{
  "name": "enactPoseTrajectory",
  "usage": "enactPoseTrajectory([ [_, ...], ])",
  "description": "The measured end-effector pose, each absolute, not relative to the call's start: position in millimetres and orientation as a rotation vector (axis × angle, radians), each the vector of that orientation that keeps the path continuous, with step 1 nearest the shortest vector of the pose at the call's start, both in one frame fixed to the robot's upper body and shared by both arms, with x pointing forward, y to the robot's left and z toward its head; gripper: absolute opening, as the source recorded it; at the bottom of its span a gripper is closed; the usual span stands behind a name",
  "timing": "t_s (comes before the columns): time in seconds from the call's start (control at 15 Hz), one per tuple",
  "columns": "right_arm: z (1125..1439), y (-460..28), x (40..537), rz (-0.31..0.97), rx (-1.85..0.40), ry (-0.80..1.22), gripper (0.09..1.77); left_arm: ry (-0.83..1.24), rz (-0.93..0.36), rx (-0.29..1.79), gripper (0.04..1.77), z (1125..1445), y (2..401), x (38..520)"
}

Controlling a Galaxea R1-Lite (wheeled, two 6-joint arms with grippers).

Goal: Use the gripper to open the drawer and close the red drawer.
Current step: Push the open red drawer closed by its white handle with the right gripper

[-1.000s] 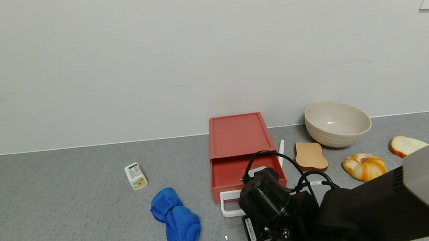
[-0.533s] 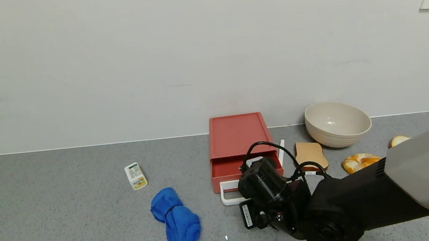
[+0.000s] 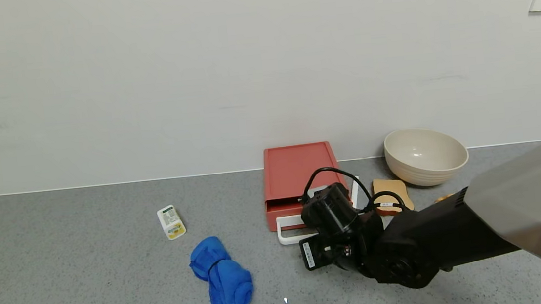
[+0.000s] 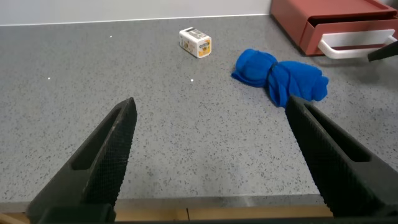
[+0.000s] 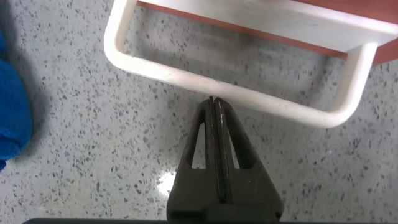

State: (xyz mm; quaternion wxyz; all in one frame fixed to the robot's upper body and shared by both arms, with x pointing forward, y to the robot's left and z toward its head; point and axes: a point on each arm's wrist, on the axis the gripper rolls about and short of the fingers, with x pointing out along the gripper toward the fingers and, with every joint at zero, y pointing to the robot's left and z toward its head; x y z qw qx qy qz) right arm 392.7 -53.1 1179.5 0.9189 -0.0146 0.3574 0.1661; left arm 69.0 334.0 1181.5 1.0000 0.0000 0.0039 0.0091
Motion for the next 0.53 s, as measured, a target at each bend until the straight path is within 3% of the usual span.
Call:
enactPoseTrajectory([
  [0.53, 1175.6, -55.4, 420.4, 0.393, -0.038, 0.681, 0.11, 0.008, 0.017, 0.001, 1.72, 1181.5, 334.0, 69.0],
])
